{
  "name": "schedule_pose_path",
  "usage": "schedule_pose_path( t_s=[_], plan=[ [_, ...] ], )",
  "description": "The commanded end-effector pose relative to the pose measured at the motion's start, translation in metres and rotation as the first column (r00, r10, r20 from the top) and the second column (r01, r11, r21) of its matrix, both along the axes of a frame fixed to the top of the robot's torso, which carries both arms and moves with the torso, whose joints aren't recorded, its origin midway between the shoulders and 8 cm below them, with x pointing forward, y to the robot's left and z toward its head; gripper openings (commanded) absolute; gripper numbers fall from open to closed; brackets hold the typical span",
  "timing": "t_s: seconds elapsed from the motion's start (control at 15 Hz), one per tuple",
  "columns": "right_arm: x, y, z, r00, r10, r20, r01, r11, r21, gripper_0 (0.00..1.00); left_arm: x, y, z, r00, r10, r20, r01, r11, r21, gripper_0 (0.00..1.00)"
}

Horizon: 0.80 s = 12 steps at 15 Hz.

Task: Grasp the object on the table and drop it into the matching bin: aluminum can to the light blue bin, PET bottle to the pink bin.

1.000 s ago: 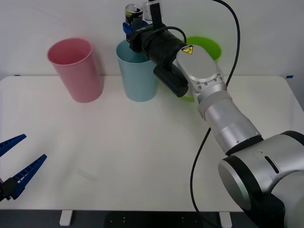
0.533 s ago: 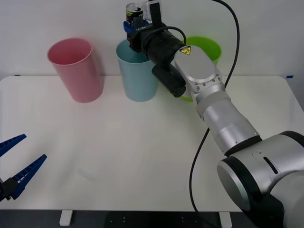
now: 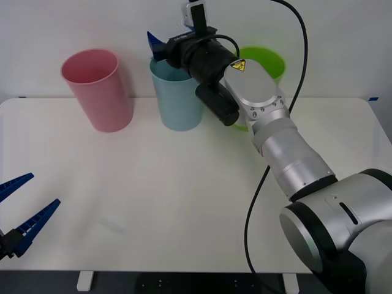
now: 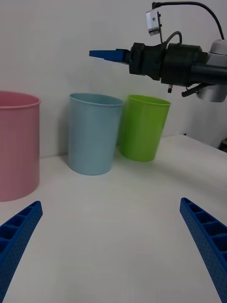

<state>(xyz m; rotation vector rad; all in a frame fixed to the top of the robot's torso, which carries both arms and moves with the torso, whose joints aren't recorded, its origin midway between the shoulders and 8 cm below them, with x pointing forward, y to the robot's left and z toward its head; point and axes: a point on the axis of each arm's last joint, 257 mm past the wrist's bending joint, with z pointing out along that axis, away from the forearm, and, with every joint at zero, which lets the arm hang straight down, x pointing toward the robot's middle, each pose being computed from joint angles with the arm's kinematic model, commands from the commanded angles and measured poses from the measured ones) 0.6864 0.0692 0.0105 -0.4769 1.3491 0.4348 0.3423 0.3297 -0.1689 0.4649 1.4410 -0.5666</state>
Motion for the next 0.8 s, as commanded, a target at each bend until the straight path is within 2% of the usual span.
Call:
schedule_pose_path(
  t_s=[0.07, 0.33, 0.8],
  plan=[
    [-0.005, 0.005, -0.001, 0.999, 0.039, -0.013, -0.039, 0.999, 0.01, 1.0, 0.0, 0.0, 0.0, 1.0, 0.0, 0.0, 0.0, 1.0, 0.0, 1.0],
    [-0.009, 0.001, -0.004, 0.996, 0.082, -0.021, -0.082, 0.997, 0.01, 1.0, 0.0, 0.0, 0.0, 1.0, 0.0, 0.0, 0.0, 1.0, 0.0, 1.0],
    [-0.048, -0.036, -0.02, 0.992, 0.115, 0.045, -0.115, 0.993, -0.02, 1.0, 0.0, 0.0, 0.0, 1.0, 0.0, 0.0, 0.0, 1.0, 0.0, 1.0]
  ],
)
